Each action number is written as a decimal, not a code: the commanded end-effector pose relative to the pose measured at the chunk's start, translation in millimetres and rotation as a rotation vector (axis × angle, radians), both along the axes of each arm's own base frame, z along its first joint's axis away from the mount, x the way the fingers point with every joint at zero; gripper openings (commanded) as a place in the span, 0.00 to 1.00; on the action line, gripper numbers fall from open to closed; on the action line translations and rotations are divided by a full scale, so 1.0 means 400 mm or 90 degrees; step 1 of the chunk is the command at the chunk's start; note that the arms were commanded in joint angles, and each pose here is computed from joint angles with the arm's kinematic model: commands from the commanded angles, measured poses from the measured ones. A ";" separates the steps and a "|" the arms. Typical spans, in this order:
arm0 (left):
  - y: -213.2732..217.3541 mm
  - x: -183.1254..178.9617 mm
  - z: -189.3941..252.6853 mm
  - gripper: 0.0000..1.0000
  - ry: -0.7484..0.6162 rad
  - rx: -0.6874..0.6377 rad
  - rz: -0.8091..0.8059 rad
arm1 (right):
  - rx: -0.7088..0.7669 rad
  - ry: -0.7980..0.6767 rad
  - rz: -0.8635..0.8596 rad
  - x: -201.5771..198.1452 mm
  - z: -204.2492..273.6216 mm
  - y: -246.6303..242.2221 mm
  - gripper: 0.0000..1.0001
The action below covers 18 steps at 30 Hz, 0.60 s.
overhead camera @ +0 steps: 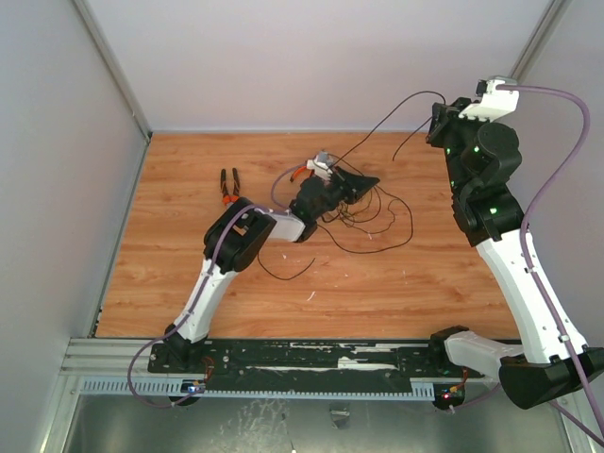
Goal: Zip-tie the wires
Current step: Untie the cable at the center of the board.
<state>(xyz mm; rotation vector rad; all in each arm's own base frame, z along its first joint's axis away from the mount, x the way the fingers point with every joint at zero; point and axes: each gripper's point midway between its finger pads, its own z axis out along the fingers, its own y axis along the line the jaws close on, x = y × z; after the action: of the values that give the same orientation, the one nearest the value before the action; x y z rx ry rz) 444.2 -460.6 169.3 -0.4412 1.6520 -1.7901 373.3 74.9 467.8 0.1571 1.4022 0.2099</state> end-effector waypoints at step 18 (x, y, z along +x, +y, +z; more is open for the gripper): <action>-0.159 -0.103 0.197 0.03 -0.066 -0.071 -0.068 | 0.005 -0.017 -0.016 -0.012 0.030 -0.021 0.00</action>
<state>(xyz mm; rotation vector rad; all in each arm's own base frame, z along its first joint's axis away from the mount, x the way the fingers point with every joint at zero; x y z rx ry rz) 408.0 -522.0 217.5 -0.3318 1.5983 -1.9149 373.3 74.5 467.9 0.1599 1.4016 0.2087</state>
